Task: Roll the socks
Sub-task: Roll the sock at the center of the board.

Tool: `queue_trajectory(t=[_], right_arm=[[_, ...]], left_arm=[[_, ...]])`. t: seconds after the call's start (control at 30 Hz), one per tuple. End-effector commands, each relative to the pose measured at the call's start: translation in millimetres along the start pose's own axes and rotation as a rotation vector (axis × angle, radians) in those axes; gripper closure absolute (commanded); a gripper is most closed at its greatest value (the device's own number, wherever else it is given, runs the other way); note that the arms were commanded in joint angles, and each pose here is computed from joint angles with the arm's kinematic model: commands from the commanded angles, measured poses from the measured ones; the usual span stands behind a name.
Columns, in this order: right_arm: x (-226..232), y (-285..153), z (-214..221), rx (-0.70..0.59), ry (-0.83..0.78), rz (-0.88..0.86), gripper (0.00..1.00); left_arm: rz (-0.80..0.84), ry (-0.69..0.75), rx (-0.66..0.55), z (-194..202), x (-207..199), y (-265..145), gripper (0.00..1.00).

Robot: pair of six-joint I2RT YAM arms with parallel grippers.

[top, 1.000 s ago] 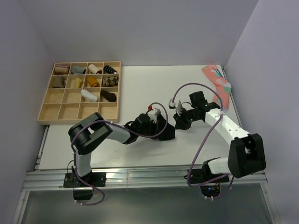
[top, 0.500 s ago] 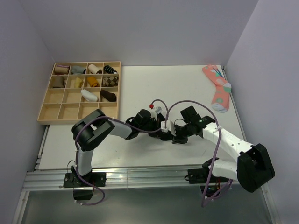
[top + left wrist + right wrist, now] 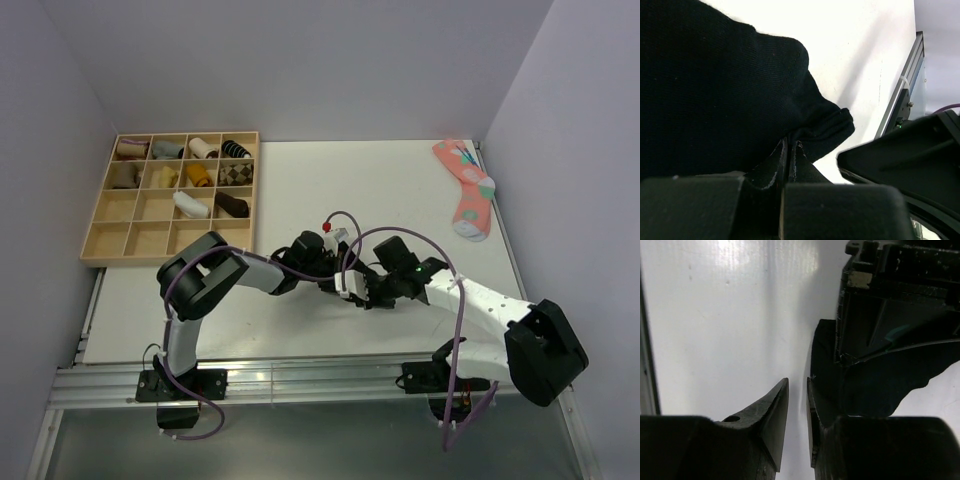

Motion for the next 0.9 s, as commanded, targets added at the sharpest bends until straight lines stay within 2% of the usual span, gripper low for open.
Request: queue_trajectory(t=[0.0, 0.43, 0.63, 0.87], right_arm=[[-12.0, 5.7, 3.1, 0.025, -0.043, 0.051, 0.73], [-21.6, 15.2, 19.7, 0.107, -0.082, 0.119, 0.74], [-23.5, 11.7, 20.6, 0.106, -0.121, 0.18, 0.63], [-28.0, 1.0, 11.1, 0.069, -0.164, 0.238, 0.61]], left_arm=[[-0.203, -0.087, 0.141, 41.0, 53.2, -2.6, 1.0], [-0.203, -0.08, 0.158, 42.6, 56.2, -2.4, 1.0], [-0.206, -0.076, 0.164, 43.0, 57.4, -2.9, 1.0], [-0.212, -0.073, 0.168, 41.8, 58.4, -3.1, 1.0]])
Point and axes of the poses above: each gripper's point midway between its finger pads, its own y axis out along the fingers, its own x axis along the line the jaws close on, z = x × y, the point moved 6 cm from there along -y, back along the fingers, and after that the axes turned 10 degrees about -y, right-handed, at the moved point
